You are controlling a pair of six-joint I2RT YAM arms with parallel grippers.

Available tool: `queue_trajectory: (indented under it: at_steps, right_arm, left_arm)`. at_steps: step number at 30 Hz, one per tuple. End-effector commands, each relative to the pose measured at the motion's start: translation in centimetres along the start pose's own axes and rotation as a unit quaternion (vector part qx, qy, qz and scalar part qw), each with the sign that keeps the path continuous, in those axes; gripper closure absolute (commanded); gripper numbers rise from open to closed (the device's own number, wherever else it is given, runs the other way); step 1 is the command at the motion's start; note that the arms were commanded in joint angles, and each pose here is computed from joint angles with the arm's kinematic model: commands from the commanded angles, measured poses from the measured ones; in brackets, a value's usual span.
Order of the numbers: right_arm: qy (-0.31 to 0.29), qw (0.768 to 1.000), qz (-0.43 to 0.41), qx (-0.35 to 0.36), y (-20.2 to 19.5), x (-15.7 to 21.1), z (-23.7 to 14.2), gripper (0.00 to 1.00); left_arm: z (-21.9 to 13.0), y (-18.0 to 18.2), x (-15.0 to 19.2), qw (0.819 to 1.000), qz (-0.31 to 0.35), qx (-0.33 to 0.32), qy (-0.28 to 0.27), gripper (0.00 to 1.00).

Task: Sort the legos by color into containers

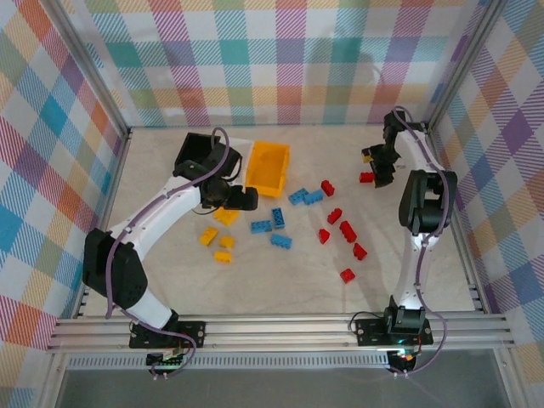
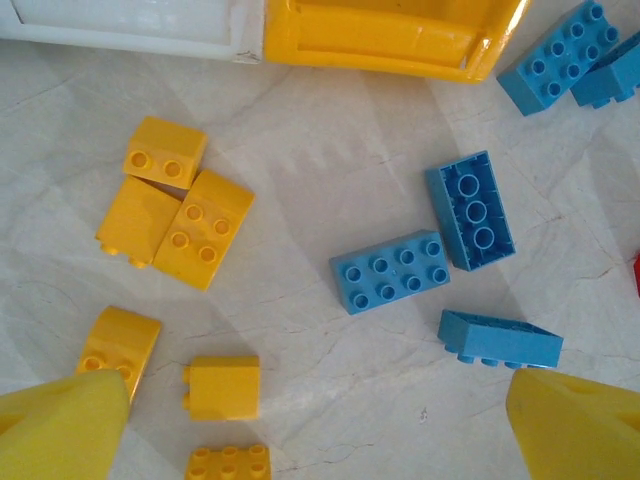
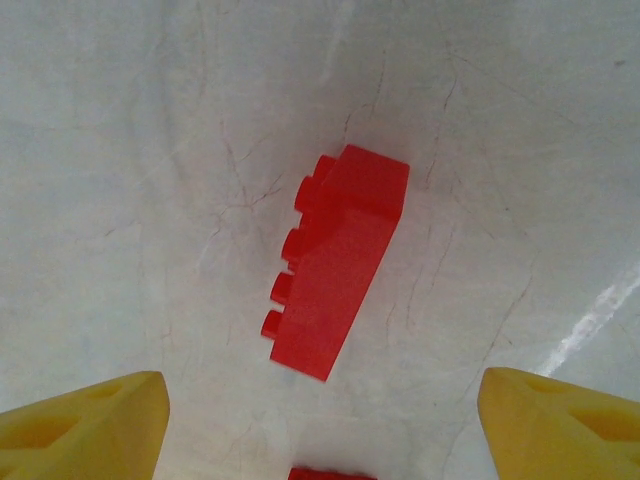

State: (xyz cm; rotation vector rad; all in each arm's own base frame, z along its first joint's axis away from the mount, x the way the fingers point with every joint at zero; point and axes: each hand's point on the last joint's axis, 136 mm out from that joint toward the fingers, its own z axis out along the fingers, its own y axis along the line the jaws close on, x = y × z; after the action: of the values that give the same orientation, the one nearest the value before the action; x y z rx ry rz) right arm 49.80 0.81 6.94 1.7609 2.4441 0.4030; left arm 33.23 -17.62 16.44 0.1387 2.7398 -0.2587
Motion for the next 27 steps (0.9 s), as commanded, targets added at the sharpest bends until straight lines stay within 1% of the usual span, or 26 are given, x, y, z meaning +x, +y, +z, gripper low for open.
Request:
queue_trajectory:
  at_steps: [1,6,8,11,16,20,22,23,24,27]
  right_arm:
    - [0.006,0.999,0.028,0.032,-1.1,-0.1,0.5,0.19]
    - [0.002,0.999,0.028,0.045,-1.1,-0.6,1.6,0.20]
    - [0.003,0.998,0.026,0.054,-1.4,-0.8,2.2,0.22]
    - [0.011,0.998,0.023,0.057,-1.3,-0.8,3.0,0.28]
    - [0.022,0.997,0.024,0.063,-1.8,-0.4,3.8,0.43]
    - [0.024,0.998,0.016,0.055,-1.7,-0.2,3.3,0.60]
    - [0.025,0.999,0.006,0.044,-1.5,-0.1,2.8,0.71]
    - [0.026,0.999,0.000,0.041,-1.5,0.1,2.5,0.74]
    - [0.027,0.999,-0.006,0.036,-1.5,0.3,2.3,0.77]
    - [0.039,0.998,-0.037,0.014,-1.6,1.3,1.2,0.78]
  left_arm:
    - [-0.5,0.8,0.3,1.000,-0.001,-0.008,-0.003,0.03]
    - [-0.8,1.1,0.7,1.000,-0.004,-0.013,0.000,0.03]
    - [-1.0,1.3,0.8,1.000,-0.004,-0.018,-0.002,0.03]
    - [-1.0,1.7,1.1,1.000,-0.005,-0.024,0.000,0.03]
    - [-0.9,2.3,1.7,0.999,-0.008,-0.032,-0.003,0.03]
    - [-1.0,2.5,1.8,0.999,-0.009,-0.034,-0.009,0.03]
    - [-1.0,2.6,1.8,0.999,-0.010,-0.034,-0.012,0.03]
    - [-1.0,2.6,1.8,0.999,-0.010,-0.035,-0.013,0.03]
    - [-1.1,2.6,1.7,0.999,-0.011,-0.035,-0.015,0.04]
    - [-1.1,2.7,1.7,0.999,-0.016,-0.034,-0.018,0.04]
